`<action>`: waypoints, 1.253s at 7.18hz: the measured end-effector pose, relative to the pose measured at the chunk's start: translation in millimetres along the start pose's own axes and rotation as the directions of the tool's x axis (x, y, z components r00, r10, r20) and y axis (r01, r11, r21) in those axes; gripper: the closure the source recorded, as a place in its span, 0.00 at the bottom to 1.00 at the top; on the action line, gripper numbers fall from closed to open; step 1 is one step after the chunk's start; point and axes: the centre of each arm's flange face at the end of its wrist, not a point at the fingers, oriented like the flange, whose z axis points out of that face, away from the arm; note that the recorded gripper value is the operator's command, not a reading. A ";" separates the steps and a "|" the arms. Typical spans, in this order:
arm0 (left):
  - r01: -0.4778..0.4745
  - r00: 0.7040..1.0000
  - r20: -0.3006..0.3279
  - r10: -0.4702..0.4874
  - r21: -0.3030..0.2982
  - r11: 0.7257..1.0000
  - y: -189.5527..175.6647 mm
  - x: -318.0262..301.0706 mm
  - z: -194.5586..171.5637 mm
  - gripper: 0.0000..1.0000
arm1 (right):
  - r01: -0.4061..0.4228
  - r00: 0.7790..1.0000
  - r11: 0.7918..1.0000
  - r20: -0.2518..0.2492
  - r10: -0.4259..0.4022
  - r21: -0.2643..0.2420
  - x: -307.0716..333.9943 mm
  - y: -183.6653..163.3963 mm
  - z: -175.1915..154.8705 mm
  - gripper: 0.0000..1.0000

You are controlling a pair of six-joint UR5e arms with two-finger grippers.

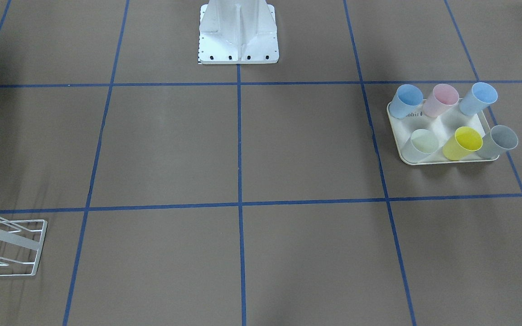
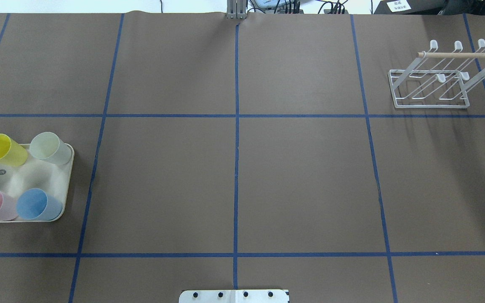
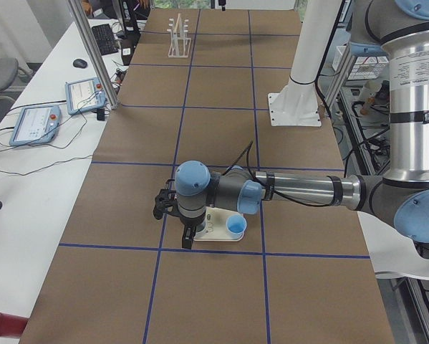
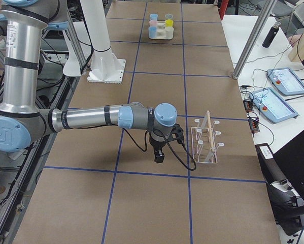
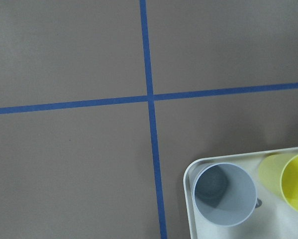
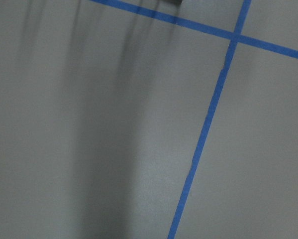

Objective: Transfer IKEA cup to right arm and place on rack

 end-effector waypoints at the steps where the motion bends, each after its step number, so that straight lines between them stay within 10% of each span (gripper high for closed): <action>1: 0.012 1.000 -0.001 -0.012 -0.007 1.000 -0.3 1.4 -1.3 0.00 | -0.016 1.000 1.000 -0.001 0.016 0.008 0.5 0.0 -2.0 0.00; 9: 0.059 0.998 -0.005 -0.060 -0.088 0.994 26.2 11.8 18.1 0.00 | 0.045 0.999 0.996 -0.018 -0.044 0.071 -6.1 -8.8 -13.0 0.00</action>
